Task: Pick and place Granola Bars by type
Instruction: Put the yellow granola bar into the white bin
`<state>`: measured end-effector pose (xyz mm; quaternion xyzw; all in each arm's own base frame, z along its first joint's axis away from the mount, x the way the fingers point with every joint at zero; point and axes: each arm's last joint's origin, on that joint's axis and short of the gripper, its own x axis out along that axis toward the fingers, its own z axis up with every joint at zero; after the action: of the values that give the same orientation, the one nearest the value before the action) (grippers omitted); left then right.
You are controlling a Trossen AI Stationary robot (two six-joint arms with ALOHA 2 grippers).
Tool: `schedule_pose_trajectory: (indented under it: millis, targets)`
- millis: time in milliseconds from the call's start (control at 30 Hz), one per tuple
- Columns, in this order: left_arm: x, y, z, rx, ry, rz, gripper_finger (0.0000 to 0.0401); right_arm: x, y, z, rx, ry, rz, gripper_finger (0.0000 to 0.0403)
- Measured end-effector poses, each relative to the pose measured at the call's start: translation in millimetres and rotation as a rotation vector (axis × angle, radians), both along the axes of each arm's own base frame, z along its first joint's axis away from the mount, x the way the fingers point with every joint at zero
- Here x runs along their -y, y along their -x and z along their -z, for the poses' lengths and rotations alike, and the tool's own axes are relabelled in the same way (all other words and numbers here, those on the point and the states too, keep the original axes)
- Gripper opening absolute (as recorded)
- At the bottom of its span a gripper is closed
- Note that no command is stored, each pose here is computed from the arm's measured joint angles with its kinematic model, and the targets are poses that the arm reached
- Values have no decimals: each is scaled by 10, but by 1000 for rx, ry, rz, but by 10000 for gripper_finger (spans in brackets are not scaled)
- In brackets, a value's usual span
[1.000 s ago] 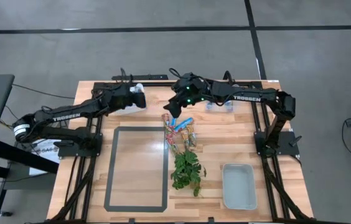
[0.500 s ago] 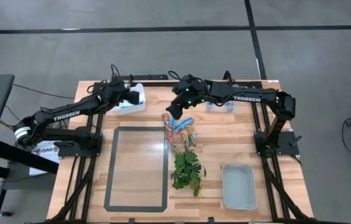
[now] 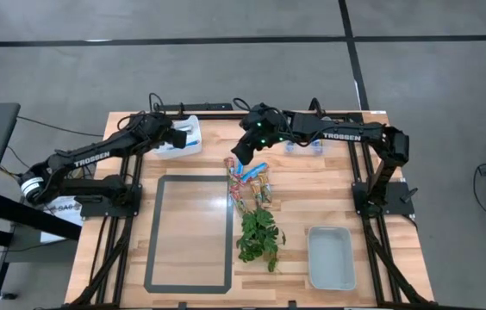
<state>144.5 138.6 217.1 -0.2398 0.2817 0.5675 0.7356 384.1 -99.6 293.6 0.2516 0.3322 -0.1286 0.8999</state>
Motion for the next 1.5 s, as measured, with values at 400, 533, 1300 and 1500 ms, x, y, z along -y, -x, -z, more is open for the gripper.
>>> schedule_pose_trajectory:
  millis: [400, 533, 1300, 1500]
  targets:
    - [-65, -263, -277, 396, -91, 407, 183, -90, 239, 202, -319, -205, 142, 244]
    - [-38, -369, -502, 638, -167, 717, 183, -184, 310, 248, -428, -195, 148, 244]
    - [603, -593, -1068, 1235, -2, 1398, 182, -839, 7, 1327, -852, -114, 170, 243]
    - [621, -610, -1047, 1225, 28, 1394, 182, -843, -48, 1436, -839, -145, 157, 243]
